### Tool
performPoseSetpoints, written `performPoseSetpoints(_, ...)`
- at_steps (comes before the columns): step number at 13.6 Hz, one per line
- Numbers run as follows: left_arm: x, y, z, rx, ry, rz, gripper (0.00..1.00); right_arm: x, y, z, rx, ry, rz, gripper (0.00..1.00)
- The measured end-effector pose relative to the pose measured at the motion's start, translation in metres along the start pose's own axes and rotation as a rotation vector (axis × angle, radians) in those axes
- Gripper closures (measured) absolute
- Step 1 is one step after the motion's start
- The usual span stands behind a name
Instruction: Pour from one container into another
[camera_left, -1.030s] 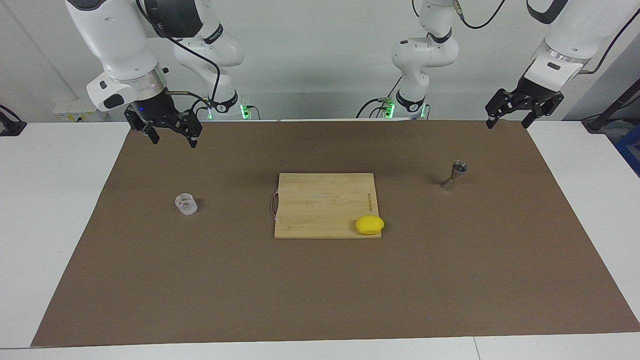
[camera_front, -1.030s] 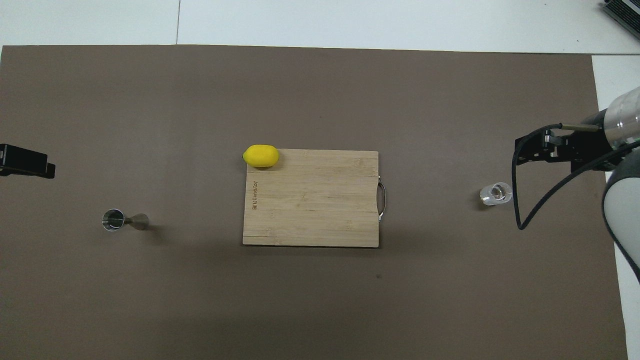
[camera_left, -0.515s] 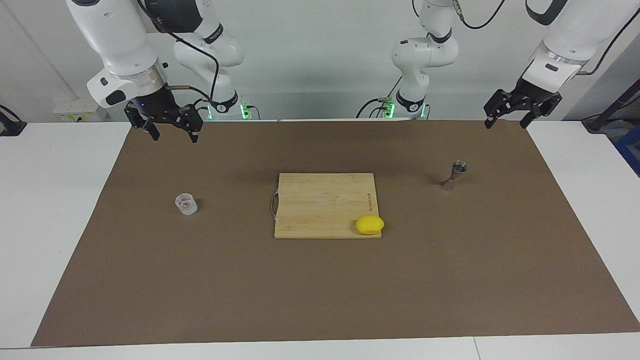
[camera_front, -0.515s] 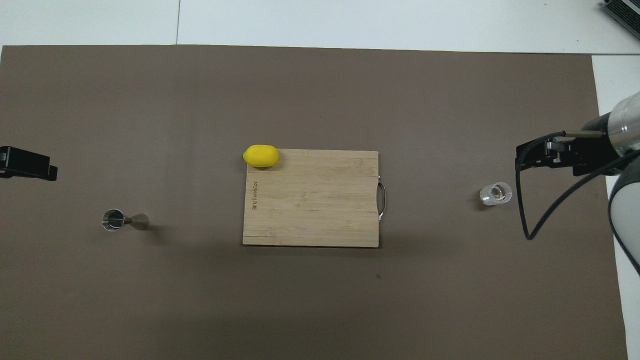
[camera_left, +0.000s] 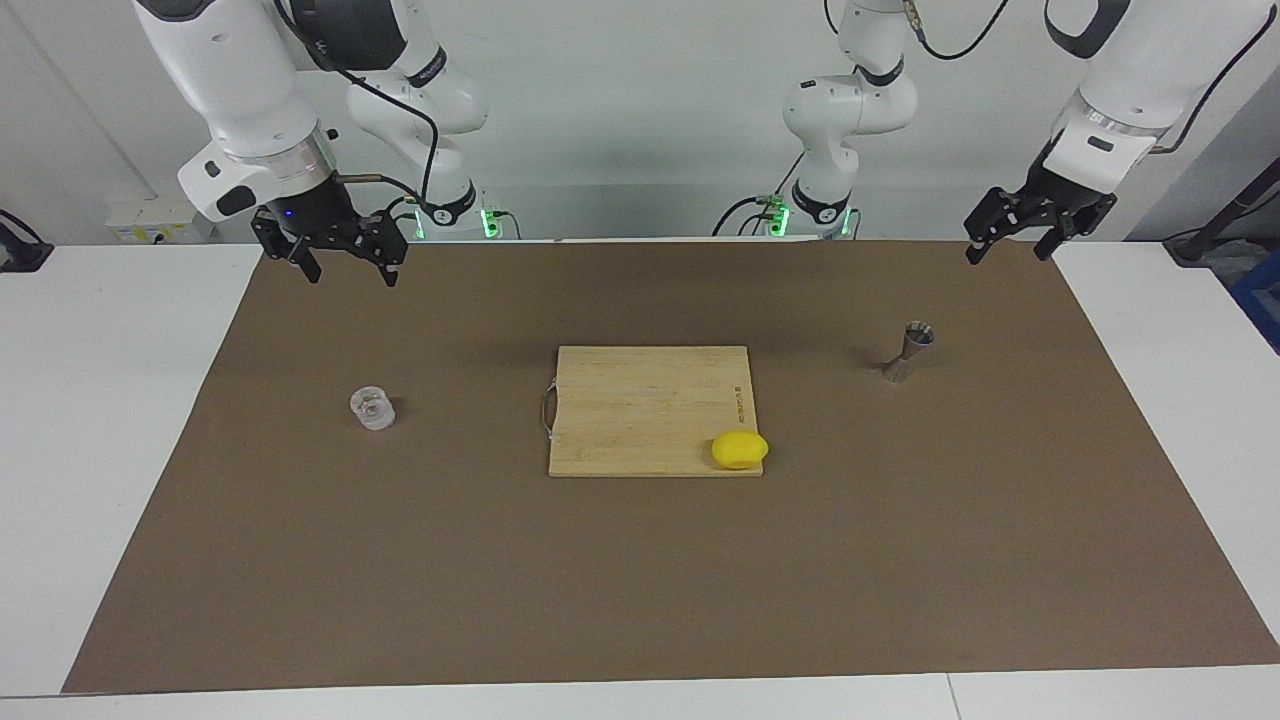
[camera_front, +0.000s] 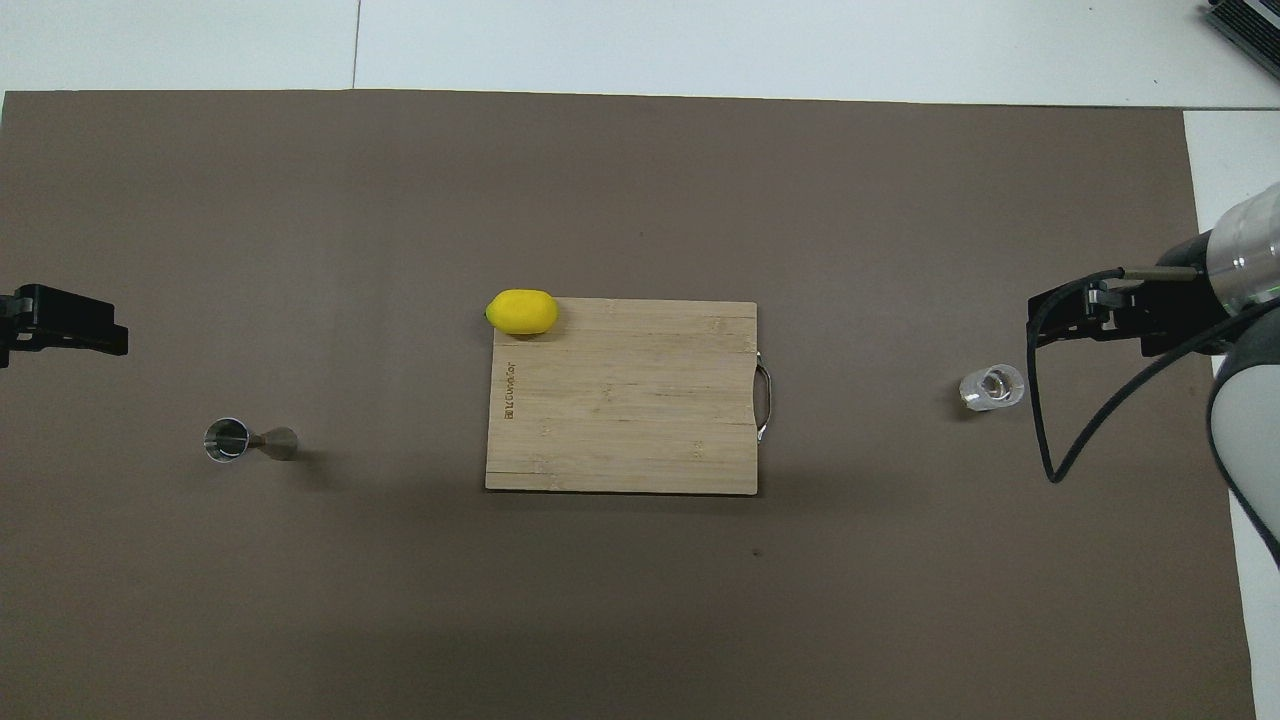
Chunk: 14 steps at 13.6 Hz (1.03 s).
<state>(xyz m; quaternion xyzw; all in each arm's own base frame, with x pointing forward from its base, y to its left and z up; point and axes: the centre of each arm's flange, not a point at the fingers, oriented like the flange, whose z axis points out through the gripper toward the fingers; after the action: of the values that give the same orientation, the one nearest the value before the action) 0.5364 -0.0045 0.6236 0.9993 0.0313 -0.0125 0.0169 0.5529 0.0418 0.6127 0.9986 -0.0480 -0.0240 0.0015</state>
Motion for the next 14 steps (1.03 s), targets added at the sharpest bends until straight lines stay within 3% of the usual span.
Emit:
performPoseSetpoints(2, 0.005, -0.003, 0.025, -0.023, -0.050, -0.115, 0.00, 0.000, 0.000, -0.001, 0.001, 0.006, 0.000, 0.00)
performPoseSetpoints(6, 0.027, -0.059, 0.092, -0.185, -0.201, -0.494, 0.00, 0.000, -0.001, -0.001, 0.001, 0.007, -0.003, 0.00)
performPoseSetpoints(10, 0.018, -0.128, 0.163, -0.396, -0.312, -1.023, 0.00, 0.001, 0.002, -0.001, 0.001, 0.007, 0.004, 0.00)
performPoseSetpoints(14, -0.021, -0.170, 0.229, -0.666, -0.491, -1.431, 0.00, 0.005, 0.022, -0.001, 0.004, 0.017, 0.037, 0.00)
